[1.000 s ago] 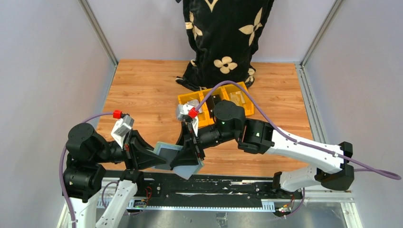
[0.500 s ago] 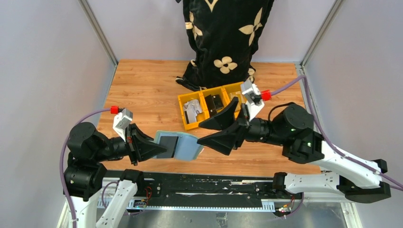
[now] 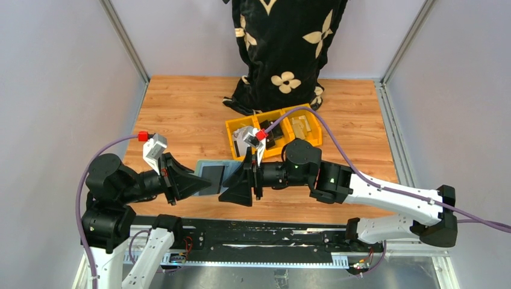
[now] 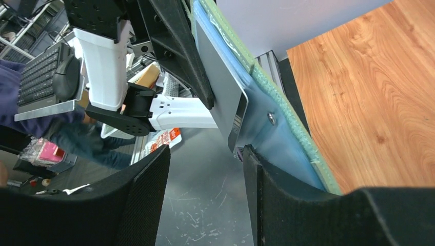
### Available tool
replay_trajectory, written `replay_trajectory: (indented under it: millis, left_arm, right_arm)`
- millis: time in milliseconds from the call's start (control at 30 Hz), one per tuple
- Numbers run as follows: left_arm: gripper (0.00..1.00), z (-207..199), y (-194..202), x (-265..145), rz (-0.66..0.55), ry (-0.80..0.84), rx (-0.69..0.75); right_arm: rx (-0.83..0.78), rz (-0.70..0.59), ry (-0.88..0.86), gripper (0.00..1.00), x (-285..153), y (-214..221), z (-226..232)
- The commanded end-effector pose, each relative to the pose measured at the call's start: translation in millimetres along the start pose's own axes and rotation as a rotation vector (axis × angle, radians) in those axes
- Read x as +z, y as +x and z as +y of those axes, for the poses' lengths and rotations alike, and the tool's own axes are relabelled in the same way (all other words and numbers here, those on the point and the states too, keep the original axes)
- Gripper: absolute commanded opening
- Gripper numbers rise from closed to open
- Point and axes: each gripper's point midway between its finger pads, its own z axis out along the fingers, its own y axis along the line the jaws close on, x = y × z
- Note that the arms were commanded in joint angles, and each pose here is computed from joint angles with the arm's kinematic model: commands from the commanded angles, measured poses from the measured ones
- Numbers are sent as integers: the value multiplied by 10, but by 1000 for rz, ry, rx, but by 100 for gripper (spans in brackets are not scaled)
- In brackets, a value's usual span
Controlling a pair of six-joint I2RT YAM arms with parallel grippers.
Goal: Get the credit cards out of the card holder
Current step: Remove the credit card from the card holder.
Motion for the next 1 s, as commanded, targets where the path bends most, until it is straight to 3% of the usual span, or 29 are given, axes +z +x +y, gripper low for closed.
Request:
replay_trajectory:
  millis: [0, 133, 567, 800, 900, 967]
  left_arm:
    - [0, -154, -26, 10, 13, 99, -16]
    - [0, -254, 0, -5, 31, 161, -35]
    - [1, -353, 70, -38, 55, 224, -47]
    - [30, -387, 105, -53, 69, 248, -54]
    - [42, -395, 109, -55, 73, 253, -65]
    - [45, -404, 119, -58, 81, 264, -71]
  right_arm:
    - [-11, -77, 6, 58, -87, -179, 18]
    - [-8, -96, 15, 56, -91, -222, -17]
    - [38, -124, 8, 27, 83, -296, -50]
    - [19, -137, -139, 4, 48, -332, 219]
    - [8, -128, -205, 0, 19, -331, 344]
    - [2, -111, -246, 0, 17, -310, 412]
